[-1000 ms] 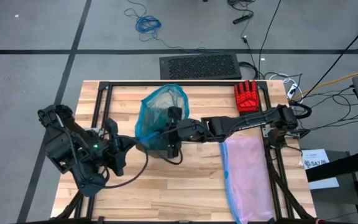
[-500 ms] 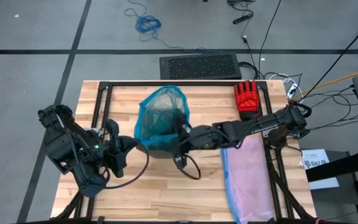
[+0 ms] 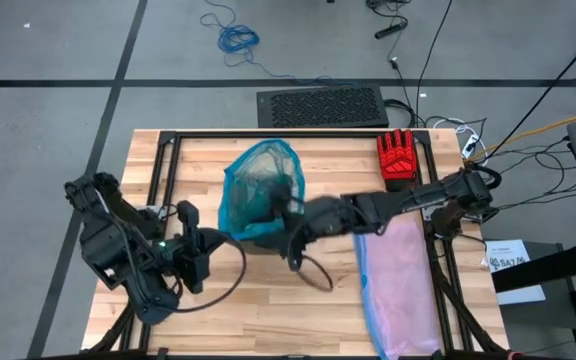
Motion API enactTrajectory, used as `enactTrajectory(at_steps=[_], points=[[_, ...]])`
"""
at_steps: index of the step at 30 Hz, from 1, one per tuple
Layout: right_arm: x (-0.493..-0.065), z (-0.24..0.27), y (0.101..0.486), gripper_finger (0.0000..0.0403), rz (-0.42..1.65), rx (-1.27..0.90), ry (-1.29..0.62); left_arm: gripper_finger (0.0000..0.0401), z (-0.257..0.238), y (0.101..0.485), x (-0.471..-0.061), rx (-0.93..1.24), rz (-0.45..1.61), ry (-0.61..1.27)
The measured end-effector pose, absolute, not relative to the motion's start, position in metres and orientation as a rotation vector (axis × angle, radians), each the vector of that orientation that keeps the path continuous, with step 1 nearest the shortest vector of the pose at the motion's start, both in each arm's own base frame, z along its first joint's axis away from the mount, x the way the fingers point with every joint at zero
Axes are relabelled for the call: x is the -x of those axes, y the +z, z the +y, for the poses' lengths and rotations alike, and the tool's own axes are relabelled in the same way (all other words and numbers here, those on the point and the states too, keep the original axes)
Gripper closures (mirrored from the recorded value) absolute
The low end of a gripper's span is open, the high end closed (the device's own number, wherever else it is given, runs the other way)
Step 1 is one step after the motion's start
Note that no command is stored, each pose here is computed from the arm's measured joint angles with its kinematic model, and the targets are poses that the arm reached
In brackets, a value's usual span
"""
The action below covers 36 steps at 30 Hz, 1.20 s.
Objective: Place trash/remove bag and relplace
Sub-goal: Close the blue trash bag
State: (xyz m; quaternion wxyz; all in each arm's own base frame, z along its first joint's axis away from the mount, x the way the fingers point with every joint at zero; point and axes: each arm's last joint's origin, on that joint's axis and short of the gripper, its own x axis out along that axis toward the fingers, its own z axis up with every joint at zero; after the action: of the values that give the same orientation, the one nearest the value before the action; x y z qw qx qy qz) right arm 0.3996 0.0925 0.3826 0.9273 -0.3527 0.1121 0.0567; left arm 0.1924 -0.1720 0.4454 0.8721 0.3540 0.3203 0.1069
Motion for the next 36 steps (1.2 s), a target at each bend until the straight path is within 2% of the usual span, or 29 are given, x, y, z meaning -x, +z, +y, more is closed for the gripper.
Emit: enactTrajectory(at_steps=[8, 14, 18, 24, 30, 33, 36], points=[[-0.414, 0.051, 0.388, 0.0151, 0.076, 0.675, 0.258, 0.0401, -0.181, 0.437, -0.2, -0.761, 0.696, 0.211], [-0.431, 0.046, 0.369, 0.0151, 0.068, 0.683, 0.302, 0.0401, -0.182, 0.437, -0.201, -0.76, 0.688, 0.208], [-0.44, 0.048, 0.359, 0.0151, 0.061, 0.74, 0.302, 0.0401, -0.185, 0.439, -0.204, -0.77, 0.665, 0.191], [-0.442, 0.047, 0.372, 0.0151, -0.08, 0.736, 0.247, 0.0401, -0.187, 0.441, -0.206, -0.773, 0.645, 0.175], [-0.444, 0.046, 0.369, 0.0152, -0.077, 0.735, 0.25, 0.0401, -0.187, 0.441, -0.206, -0.772, 0.646, 0.173], [-0.449, 0.047, 0.36, 0.0172, -0.052, 0.737, 0.261, 0.0401, -0.189, 0.442, -0.207, -0.76, 0.633, 0.168], [-0.451, 0.047, 0.357, 0.0227, -0.043, 0.744, 0.261, 0.0401, -0.191, 0.442, -0.209, -0.753, 0.627, 0.144]])
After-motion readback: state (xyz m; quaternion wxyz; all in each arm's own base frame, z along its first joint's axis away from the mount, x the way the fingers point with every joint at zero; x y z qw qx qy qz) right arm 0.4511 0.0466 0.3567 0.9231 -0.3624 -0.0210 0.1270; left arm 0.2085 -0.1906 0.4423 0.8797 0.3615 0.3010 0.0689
